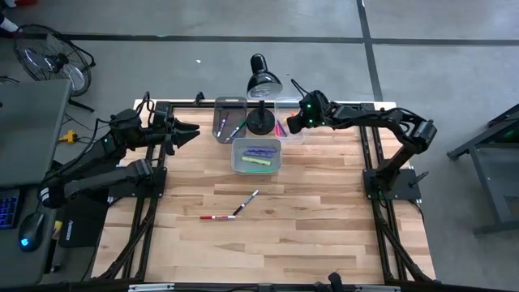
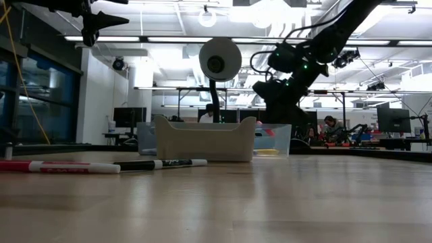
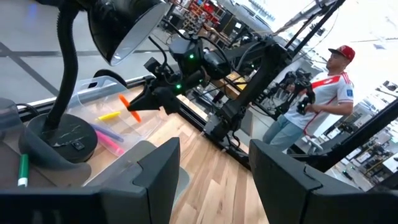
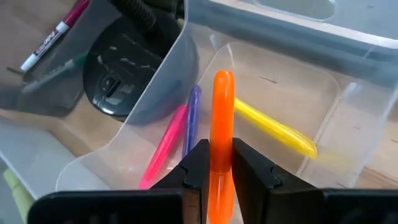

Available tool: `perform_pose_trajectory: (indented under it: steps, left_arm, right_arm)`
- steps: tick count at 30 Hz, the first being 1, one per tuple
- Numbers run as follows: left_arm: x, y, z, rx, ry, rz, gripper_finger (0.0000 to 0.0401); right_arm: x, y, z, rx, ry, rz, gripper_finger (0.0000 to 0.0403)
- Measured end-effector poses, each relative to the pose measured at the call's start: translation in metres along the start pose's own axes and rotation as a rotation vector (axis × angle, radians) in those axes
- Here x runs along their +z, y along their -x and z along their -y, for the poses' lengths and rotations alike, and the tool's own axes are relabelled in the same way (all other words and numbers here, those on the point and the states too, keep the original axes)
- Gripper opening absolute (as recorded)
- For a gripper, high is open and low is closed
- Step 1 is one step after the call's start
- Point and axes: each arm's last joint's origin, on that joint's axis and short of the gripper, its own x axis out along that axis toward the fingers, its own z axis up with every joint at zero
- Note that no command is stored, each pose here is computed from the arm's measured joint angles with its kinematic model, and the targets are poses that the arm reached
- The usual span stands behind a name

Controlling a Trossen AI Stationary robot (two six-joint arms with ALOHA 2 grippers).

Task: Pick & Place Markers
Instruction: Put the small orange marker into the transparent bin, then put the medium red marker into the black bin

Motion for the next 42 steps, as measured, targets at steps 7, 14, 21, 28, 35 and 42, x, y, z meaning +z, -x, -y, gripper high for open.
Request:
perform_pose_trajectory:
  steps: [7,14,21,28,35,42]
  left_arm:
    - [0.000,0.000,0.000,0.003,0.004,0.002,0.0191]
    - [-0.001,0.000,0.000,0.007,0.007,-0.005,0.0191]
    - [0.000,0.000,0.000,0.006,0.005,-0.004,0.0191]
    - [0.000,0.000,0.000,0.003,0.003,-0.006,0.0191]
    - [-0.002,0.000,-0.001,0.011,0.010,-0.020,0.0191]
    - [-0.005,0.000,-0.003,0.037,0.022,-0.051,0.0191]
  right_arm:
    - [0.002,0.000,0.004,0.004,-0.018,-0.002,0.0058]
    - [0.001,0.000,0.004,0.035,-0.017,-0.024,0.0088]
    - [0.001,0.001,0.002,0.095,-0.003,-0.051,0.0109]
    - [0.011,0.031,-0.006,0.161,0.050,0.015,0.0107]
    - [0.015,0.085,-0.018,0.216,0.149,0.088,0.0098]
    - [0.002,0.132,-0.044,0.300,0.250,0.162,0.0091]
